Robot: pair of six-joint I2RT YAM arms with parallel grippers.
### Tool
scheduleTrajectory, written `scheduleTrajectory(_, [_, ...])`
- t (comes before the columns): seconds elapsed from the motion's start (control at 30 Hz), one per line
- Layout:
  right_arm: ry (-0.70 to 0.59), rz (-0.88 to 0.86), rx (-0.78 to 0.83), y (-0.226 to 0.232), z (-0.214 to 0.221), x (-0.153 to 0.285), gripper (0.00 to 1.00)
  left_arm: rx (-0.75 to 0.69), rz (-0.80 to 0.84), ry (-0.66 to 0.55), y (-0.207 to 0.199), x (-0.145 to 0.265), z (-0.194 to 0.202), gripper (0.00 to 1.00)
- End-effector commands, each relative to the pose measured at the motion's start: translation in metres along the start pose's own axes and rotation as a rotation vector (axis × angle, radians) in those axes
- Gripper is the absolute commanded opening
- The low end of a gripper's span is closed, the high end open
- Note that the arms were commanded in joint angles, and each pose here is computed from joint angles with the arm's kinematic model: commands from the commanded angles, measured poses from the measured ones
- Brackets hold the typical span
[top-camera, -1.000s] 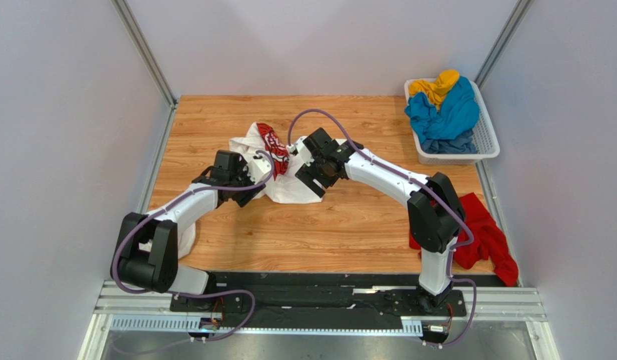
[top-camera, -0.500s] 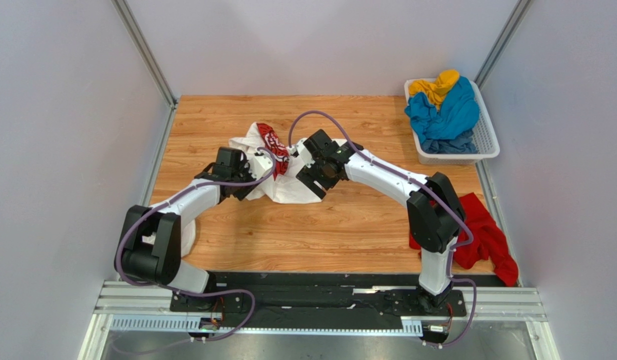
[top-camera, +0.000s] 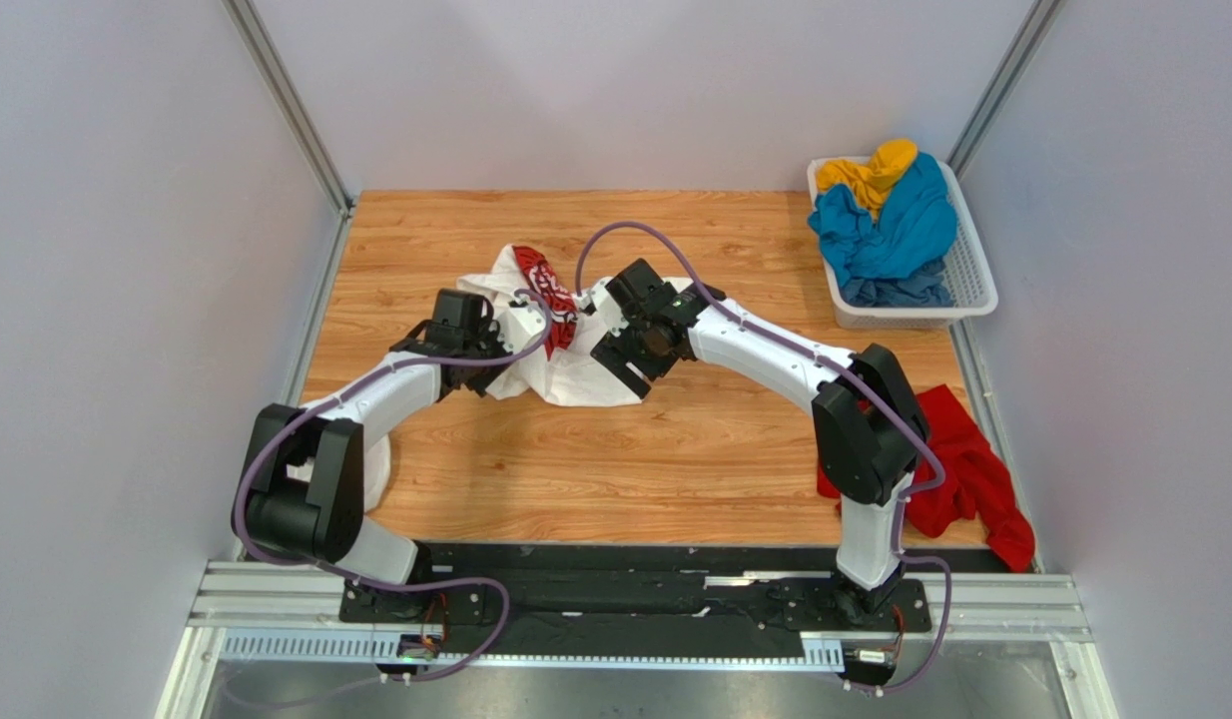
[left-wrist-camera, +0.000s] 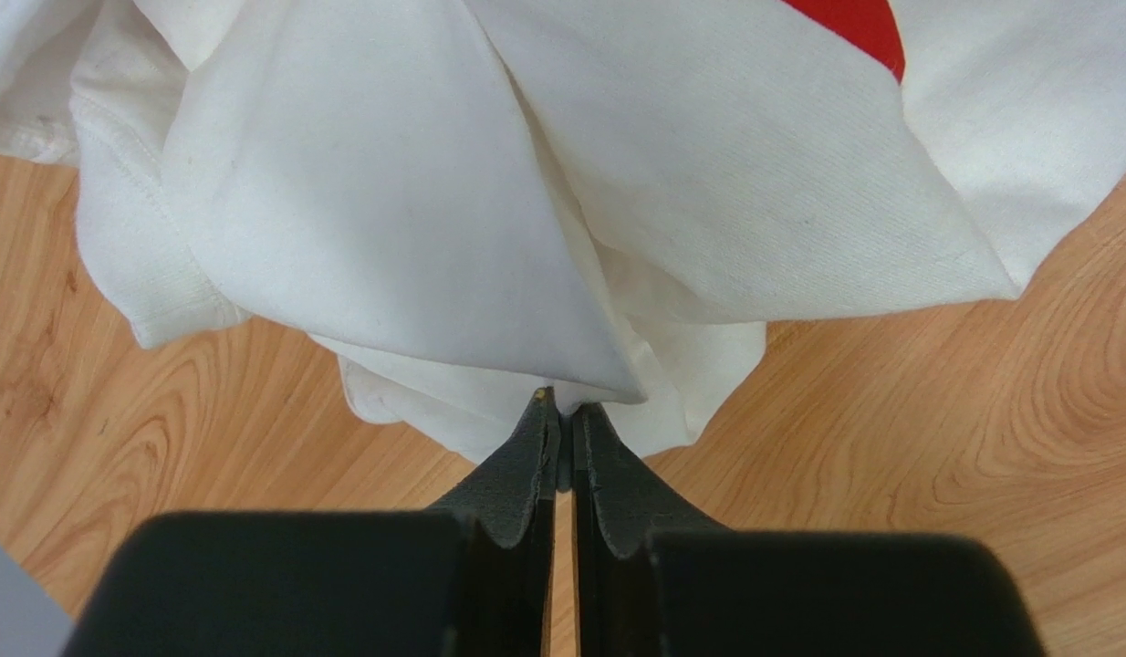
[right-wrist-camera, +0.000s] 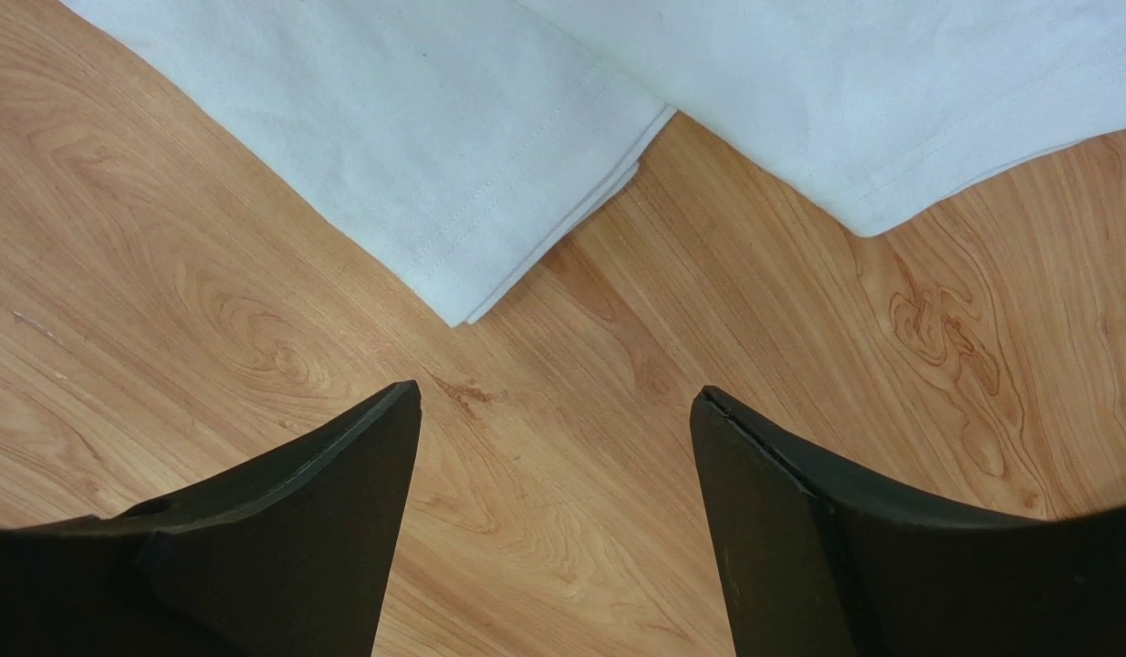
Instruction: Fold and stack the t-shirts
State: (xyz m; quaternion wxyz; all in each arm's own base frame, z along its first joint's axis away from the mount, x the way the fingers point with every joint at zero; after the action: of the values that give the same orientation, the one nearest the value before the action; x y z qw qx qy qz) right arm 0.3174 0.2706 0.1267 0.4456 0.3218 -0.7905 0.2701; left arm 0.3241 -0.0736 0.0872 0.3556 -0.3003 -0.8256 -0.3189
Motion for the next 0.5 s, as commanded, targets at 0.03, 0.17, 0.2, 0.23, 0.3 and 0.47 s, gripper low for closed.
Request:
scheduleTrajectory(0.03, [-0.011,-0.030,-0.008,0.006,-0.004,-0.004,0.76,0.007,-0.052,-0.082,0.014,0.020,-0.024,0.08])
scheduleTrajectory(0.17, [-0.006,-0.047,-0.011,0.010,-0.003,-0.005,0.76,0.009,-0.063,-0.101,0.015,0.031,-0.028,0.14])
scheduleTrajectory(0.2, [-0.004,-0.047,-0.011,0.010,-0.003,-0.006,0.75,0.010,-0.063,-0.104,0.015,0.032,-0.029,0.15])
scheduleTrajectory(0.23, [-0.005,-0.044,-0.011,0.009,-0.003,-0.006,0.75,0.008,-0.062,-0.108,0.015,0.033,-0.029,0.16])
scheduleTrajectory(0.3, [-0.002,-0.043,-0.010,0.009,-0.002,-0.006,0.75,0.008,-0.065,-0.108,0.015,0.034,-0.029,0.17])
scheduleTrajectory(0.47, [0.000,-0.040,-0.008,0.009,-0.001,-0.006,0.75,0.003,-0.059,-0.101,0.015,0.031,-0.028,0.21])
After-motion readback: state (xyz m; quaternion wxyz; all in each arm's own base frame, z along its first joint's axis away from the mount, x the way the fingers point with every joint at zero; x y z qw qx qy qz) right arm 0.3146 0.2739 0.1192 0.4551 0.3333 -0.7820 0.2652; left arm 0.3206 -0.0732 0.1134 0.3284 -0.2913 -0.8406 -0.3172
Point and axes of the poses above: each gripper's point midway between its finger pads, its own x axis back along the fingers, its own y axis along the line the jaws close on, z = x × y, the point moved 4 cm from there along x, back along the fingers, and after that the axes turned 2 degrees about -x, right-handed, at the moved point
